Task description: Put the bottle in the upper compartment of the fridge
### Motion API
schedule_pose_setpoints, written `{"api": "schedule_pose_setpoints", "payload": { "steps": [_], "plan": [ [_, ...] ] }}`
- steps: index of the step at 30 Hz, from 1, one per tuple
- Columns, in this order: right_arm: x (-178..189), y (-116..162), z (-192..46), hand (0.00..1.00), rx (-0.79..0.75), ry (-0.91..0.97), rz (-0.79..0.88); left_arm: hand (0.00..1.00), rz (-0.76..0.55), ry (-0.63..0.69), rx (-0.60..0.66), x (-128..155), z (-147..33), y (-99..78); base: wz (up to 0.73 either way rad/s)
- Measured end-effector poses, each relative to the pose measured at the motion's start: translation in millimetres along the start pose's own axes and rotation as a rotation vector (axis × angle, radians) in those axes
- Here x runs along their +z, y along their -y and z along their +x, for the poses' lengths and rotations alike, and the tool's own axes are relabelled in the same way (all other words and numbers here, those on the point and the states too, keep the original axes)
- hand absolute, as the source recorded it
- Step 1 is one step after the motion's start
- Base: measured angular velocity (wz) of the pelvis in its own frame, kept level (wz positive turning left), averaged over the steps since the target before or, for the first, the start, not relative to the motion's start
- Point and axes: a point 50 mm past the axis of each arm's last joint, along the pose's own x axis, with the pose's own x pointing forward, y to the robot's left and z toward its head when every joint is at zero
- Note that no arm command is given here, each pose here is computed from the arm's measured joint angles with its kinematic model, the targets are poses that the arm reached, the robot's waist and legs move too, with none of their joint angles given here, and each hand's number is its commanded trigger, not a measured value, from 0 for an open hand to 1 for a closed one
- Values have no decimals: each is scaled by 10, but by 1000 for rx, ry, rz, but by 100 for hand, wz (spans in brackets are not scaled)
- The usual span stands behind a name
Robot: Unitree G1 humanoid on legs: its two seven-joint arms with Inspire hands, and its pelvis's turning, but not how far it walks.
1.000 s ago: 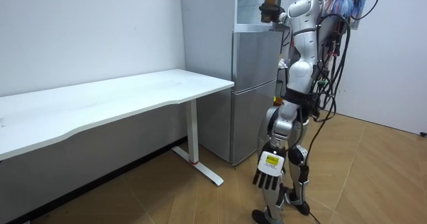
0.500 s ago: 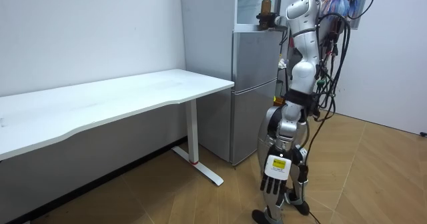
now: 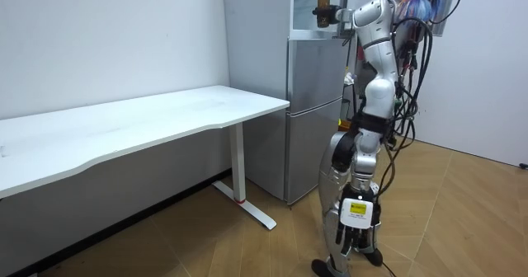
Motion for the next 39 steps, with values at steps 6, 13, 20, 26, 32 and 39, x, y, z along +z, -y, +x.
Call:
{"api": "schedule_pose_setpoints", "payload": {
  "steps": [6, 13, 20, 26, 32, 39],
  "plan": [
    [226, 2, 55, 100, -38, 50, -1, 0, -9, -13, 3, -18, -3, -14, 7],
    [6, -62, 85, 100, -28, -38, -85, 0, -43, -16, 8, -4, -6, -27, -1],
    [-206, -71, 104, 100, -10, -133, -179, 0, -67, 12, 27, 52, -18, -65, 11],
    [-224, -47, 110, 100, -45, -128, -187, 0, -72, 20, 52, 84, -27, -113, 14],
    [-282, -61, 121, 100, -80, -78, -223, 0, -1, 58, 59, 272, -42, -149, 18],
    [-323, -87, 129, 0, -103, -21, -233, 0, 19, 127, 87, 506, -65, -156, 13]
  ]
}}
